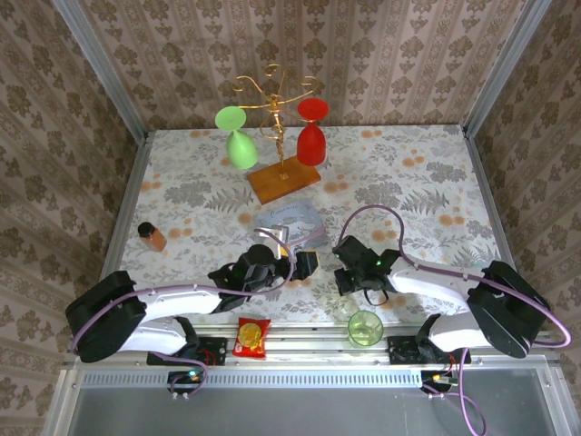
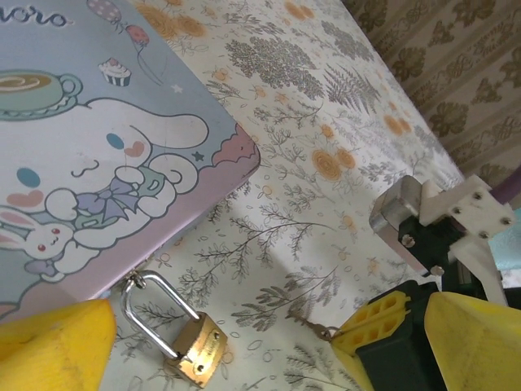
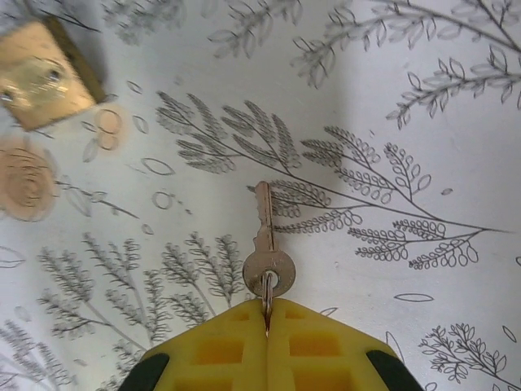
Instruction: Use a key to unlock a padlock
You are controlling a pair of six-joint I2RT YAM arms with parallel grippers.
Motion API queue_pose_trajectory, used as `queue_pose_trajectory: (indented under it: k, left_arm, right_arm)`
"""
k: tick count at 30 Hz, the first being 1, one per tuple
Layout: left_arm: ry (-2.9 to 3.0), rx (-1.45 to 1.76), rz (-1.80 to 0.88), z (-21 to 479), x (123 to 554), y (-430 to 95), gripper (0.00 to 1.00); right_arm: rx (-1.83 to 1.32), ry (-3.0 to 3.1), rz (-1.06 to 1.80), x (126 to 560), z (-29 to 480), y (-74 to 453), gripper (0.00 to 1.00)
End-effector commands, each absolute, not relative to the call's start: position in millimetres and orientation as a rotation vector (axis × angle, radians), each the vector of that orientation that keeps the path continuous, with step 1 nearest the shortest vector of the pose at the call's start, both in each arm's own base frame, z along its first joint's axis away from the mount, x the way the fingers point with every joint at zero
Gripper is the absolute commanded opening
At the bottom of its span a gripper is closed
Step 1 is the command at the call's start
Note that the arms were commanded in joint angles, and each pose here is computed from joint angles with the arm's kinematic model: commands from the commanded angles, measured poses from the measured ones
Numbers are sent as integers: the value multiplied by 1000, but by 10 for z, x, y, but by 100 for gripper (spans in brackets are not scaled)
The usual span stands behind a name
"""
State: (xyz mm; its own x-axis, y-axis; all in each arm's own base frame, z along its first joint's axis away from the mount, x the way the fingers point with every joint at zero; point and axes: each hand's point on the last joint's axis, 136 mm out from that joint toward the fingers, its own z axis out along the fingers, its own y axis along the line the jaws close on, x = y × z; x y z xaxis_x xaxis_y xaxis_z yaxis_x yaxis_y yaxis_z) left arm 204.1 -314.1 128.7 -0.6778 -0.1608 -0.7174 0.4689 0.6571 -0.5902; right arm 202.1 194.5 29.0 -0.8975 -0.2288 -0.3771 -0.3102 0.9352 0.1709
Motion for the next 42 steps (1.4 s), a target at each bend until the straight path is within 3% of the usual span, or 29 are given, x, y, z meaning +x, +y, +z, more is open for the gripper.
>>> queue_pose_trajectory:
  k: [1,8,15,22,35,42]
  left_arm:
    - [1997,37,-1234,1637,2032,-3170,97]
    - [1904,-280,-1460,1703,2058,-3066,93]
    - [1786,-677,-1816,1739,1990,-3283,90]
    - [1693,-766,-1823,1899,2022,-3321,95]
    - [1577,-861,-1896,2176,2073,-3252,100]
    - [1527,-855,-1914,2324,2094,-3144,90]
  right_arm:
    - [-441,2643,460,2121,585,2130,0]
    - [-534,2431,673,2146,1146,2373,0]
    - [-527,2266,784,2182,1668,2471,0]
    - [-461,2112,968,2276,2119,2706,0]
    - [-440,2018,1106,2320,2252,2934,0]
    - [-436,2022,1107,2328,2142,2968,0]
